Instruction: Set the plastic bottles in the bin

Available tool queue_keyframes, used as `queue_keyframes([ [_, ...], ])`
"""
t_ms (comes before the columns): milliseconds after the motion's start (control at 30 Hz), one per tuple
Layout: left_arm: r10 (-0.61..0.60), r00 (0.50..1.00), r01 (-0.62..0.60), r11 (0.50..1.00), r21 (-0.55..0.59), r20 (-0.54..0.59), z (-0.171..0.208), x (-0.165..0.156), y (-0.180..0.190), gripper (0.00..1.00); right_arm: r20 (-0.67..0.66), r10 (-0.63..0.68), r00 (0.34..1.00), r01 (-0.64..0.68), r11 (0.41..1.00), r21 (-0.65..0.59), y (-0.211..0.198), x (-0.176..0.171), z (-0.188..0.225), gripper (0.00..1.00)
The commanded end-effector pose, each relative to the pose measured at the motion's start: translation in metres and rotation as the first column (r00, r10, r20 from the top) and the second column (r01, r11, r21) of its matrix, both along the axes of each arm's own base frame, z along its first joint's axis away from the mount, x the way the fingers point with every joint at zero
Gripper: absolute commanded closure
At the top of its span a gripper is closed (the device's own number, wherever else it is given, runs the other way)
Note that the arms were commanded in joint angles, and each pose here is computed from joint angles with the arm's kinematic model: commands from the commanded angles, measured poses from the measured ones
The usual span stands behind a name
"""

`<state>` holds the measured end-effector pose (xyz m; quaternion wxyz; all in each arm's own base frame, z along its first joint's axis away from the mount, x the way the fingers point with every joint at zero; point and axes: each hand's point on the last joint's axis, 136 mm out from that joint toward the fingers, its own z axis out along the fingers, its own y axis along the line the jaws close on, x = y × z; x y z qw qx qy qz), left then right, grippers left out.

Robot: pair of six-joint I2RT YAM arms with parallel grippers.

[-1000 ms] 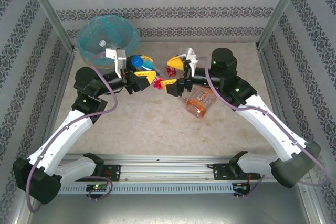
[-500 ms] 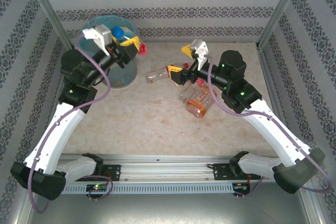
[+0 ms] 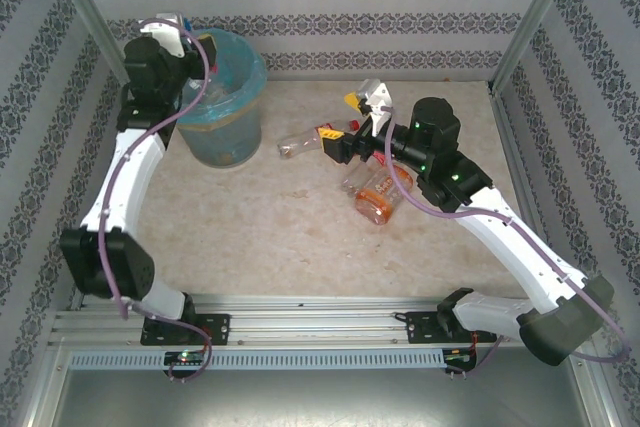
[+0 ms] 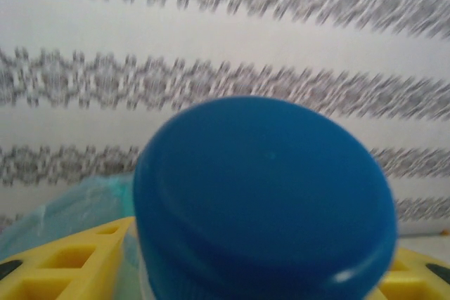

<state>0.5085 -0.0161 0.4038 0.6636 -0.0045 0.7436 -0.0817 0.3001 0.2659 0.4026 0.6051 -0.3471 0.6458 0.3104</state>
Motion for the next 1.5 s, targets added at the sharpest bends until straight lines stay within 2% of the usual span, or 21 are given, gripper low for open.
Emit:
queue_keyframes([
  [0,0.008,0.997,-0.006,1.000,0.021,-0.080,-0.024,0.019,0.010,0.67,0.021,-0.017,1.000,0.018,1.000,-0.017,-0.004,0.004,0.001,0.10],
  [267,-0.029,0.990,0.025,0.999,-0.036,-0.139,-0.067,0.048,0.010,0.57,0.012,-0.037,0.999,0.037,0.999,-0.029,-0.008,0.004,-0.006,0.10],
  [300,-0.047,0.989,0.039,0.998,-0.057,-0.143,-0.071,0.051,0.008,0.52,0.012,-0.040,0.999,0.040,0.999,-0.029,-0.008,0.005,-0.005,0.10],
  [367,-0.080,0.985,0.067,0.994,-0.087,-0.156,-0.076,0.054,0.005,0.37,0.013,-0.044,0.999,0.044,0.999,-0.028,-0.009,0.005,-0.005,0.10],
  [433,-0.095,0.981,0.079,0.992,-0.098,-0.170,-0.078,0.055,0.003,0.19,0.016,-0.043,0.999,0.043,0.999,-0.027,-0.008,0.005,-0.004,0.10],
  [467,-0.097,0.981,0.081,0.992,-0.100,-0.170,-0.077,0.055,0.002,0.13,0.015,-0.042,0.999,0.043,0.999,-0.027,-0.008,0.005,-0.003,0.10],
  [500,-0.098,0.981,0.082,0.992,-0.101,-0.168,-0.076,0.054,0.002,0.12,0.016,-0.043,0.999,0.043,0.999,-0.027,-0.008,0.006,-0.003,0.10],
  [733,-0.080,0.986,0.064,0.992,-0.113,-0.145,-0.066,0.050,0.011,0.11,0.001,-0.026,1.000,0.026,0.999,-0.023,-0.003,0.008,-0.005,0.10],
  [900,0.025,0.989,-0.045,0.989,-0.139,-0.144,-0.066,0.047,0.042,0.22,0.005,-0.030,1.000,0.030,0.999,-0.024,-0.004,0.008,-0.005,0.10],
  [1133,-0.029,0.990,0.001,0.979,-0.202,-0.140,-0.061,0.044,0.039,0.24,-0.022,-0.036,0.999,0.036,0.999,-0.026,-0.001,0.014,-0.010,0.10],
  [1333,-0.125,0.992,0.125,0.967,-0.222,0.012,0.002,0.024,0.020,0.22,-0.193,-0.171,0.966,0.170,0.985,-0.021,-0.003,0.054,-0.025,0.09],
  [1467,-0.190,0.976,0.209,0.959,-0.193,0.110,0.049,-0.002,0.006,0.22,-0.389,-0.285,0.876,0.295,0.955,-0.035,-0.014,0.093,-0.052,0.14],
])
